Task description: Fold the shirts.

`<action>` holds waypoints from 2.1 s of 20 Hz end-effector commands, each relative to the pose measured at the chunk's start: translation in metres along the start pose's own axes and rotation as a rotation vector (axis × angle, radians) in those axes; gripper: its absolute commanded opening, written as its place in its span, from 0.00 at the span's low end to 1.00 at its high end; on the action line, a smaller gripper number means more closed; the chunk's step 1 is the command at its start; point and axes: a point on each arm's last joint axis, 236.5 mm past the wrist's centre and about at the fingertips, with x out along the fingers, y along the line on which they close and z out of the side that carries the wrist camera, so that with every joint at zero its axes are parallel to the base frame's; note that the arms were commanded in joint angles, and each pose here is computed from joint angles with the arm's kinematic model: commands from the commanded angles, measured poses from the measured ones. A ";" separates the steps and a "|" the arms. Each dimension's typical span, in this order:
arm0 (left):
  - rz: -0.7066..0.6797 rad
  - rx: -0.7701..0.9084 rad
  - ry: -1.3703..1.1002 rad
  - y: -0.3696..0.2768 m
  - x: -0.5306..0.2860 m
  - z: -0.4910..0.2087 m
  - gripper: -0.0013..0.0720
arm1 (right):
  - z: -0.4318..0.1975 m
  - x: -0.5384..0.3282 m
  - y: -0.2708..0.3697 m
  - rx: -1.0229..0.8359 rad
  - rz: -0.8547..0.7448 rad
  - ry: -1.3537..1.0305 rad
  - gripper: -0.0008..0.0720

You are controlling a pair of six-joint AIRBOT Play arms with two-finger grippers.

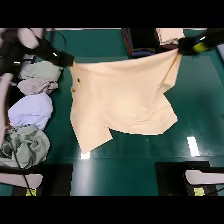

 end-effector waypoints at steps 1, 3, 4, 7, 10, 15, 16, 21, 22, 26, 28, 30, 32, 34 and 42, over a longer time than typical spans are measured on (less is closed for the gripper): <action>0.005 -0.024 0.128 0.008 0.062 -0.032 0.05 | -0.023 0.077 0.008 -0.003 0.018 0.110 0.03; 0.011 -0.021 0.146 0.011 0.060 -0.036 0.24 | -0.028 0.089 0.015 -0.014 0.025 0.130 0.18; 0.014 -0.029 0.168 0.015 0.057 -0.041 0.64 | -0.026 0.091 0.017 -0.016 0.027 0.123 0.51; 0.027 -0.088 0.281 0.033 0.037 -0.063 0.75 | -0.016 0.071 0.011 -0.010 0.021 0.106 0.60; 0.066 -0.146 0.331 0.052 0.000 -0.089 0.75 | -0.029 0.026 -0.004 0.007 -0.004 0.126 0.60; 0.067 -0.229 0.333 0.035 -0.032 -0.169 0.75 | -0.142 -0.010 -0.047 0.133 -0.058 0.312 0.60; 0.057 -0.255 0.340 0.029 -0.033 -0.187 0.75 | -0.173 -0.009 -0.053 0.162 -0.065 0.362 0.61; -0.015 -0.315 0.397 0.002 -0.029 -0.248 0.75 | -0.299 0.010 -0.053 0.328 -0.061 0.559 0.71; -0.021 -0.321 0.405 0.000 -0.027 -0.252 0.75 | -0.316 0.016 -0.052 0.353 -0.066 0.579 0.71; -0.021 -0.323 0.386 0.000 -0.024 -0.248 0.75 | -0.338 0.043 -0.027 0.452 0.032 0.571 0.66; -0.021 -0.323 0.384 0.001 -0.024 -0.248 0.75 | -0.339 0.056 -0.026 0.484 0.039 0.567 0.64; -0.021 -0.322 0.382 0.001 -0.024 -0.247 0.75 | -0.337 0.066 -0.029 0.494 0.033 0.576 0.63; -0.020 -0.322 0.377 0.001 -0.024 -0.246 0.75 | -0.330 0.073 -0.025 0.464 0.036 0.585 0.59; -0.019 -0.320 0.362 0.002 -0.022 -0.243 0.75 | -0.320 0.078 -0.016 0.395 0.040 0.588 0.27; -0.072 -0.383 0.369 -0.008 0.015 -0.244 0.88 | -0.295 0.075 -0.009 0.235 -0.002 0.554 0.03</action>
